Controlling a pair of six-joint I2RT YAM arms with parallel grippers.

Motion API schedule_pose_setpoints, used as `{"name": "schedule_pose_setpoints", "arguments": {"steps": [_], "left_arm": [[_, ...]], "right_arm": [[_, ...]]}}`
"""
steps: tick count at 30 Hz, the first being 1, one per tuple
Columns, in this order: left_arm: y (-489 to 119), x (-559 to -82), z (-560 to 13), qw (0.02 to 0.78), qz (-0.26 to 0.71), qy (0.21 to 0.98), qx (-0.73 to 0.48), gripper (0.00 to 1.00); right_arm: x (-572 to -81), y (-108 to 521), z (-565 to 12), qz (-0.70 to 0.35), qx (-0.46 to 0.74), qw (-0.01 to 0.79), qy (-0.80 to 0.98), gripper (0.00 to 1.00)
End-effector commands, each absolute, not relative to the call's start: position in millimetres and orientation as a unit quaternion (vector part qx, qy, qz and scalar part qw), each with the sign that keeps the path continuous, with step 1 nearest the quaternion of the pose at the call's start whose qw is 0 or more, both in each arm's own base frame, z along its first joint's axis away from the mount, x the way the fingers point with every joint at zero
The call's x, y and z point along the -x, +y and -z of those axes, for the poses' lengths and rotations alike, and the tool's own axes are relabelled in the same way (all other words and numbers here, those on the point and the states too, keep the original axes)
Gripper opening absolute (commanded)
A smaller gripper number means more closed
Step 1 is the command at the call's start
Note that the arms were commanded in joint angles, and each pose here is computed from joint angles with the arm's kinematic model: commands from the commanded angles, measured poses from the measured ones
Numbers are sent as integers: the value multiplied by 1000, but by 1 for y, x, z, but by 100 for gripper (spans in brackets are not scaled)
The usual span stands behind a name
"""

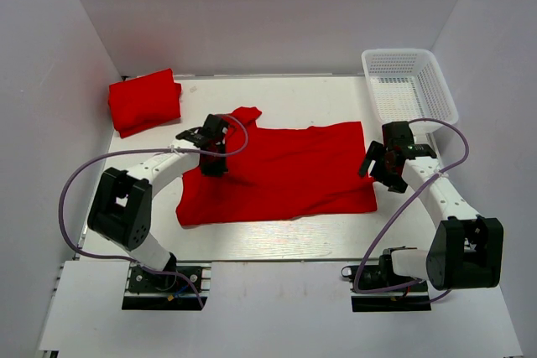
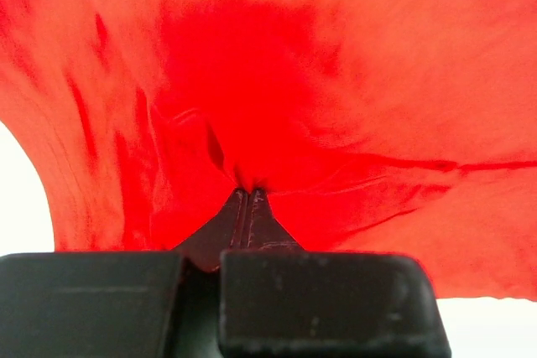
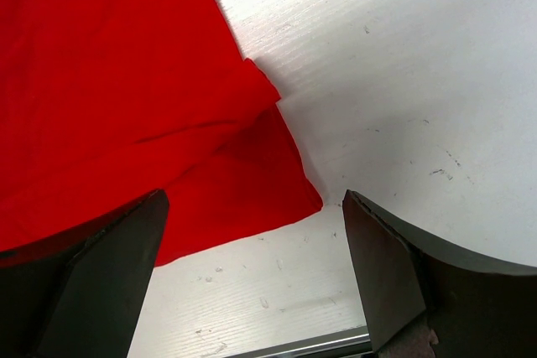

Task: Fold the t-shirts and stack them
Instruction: Fold the flattened tshirt in 1/3 of the way, then grap the side of the flattened tshirt furthest away from the robot with both arms

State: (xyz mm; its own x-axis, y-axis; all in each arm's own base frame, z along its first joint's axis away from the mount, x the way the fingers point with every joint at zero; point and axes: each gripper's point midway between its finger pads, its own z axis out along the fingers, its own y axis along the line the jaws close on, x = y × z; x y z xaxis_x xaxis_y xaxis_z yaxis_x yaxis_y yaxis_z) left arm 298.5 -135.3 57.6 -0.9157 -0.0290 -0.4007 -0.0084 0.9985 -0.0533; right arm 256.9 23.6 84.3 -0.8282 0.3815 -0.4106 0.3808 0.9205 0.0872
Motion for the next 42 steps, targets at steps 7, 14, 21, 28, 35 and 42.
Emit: {"name": "schedule_pose_setpoints", "arguments": {"steps": [7,14,21,28,35,42], "left_arm": [[-162,-378,-83,286,27,958,-21,0],[-177,-414,-74,301,24,952,-51,0],[-212,-430,-81,349,100,917,-164,7],[-213,-428,-69,322,93,919,-206,38],[-203,-436,-92,334,92,924,-160,99],[-187,-477,-146,399,42,911,-97,99]], "right_arm": [[-268,24,-96,-9,-193,245,950,90],[-272,21,-100,-2,-186,248,951,90],[-272,22,-100,-3,-182,249,951,90],[-269,19,-100,5,-181,248,952,90],[-278,23,-115,-5,-156,267,951,90],[-327,45,-165,-69,-117,358,924,90]]}}
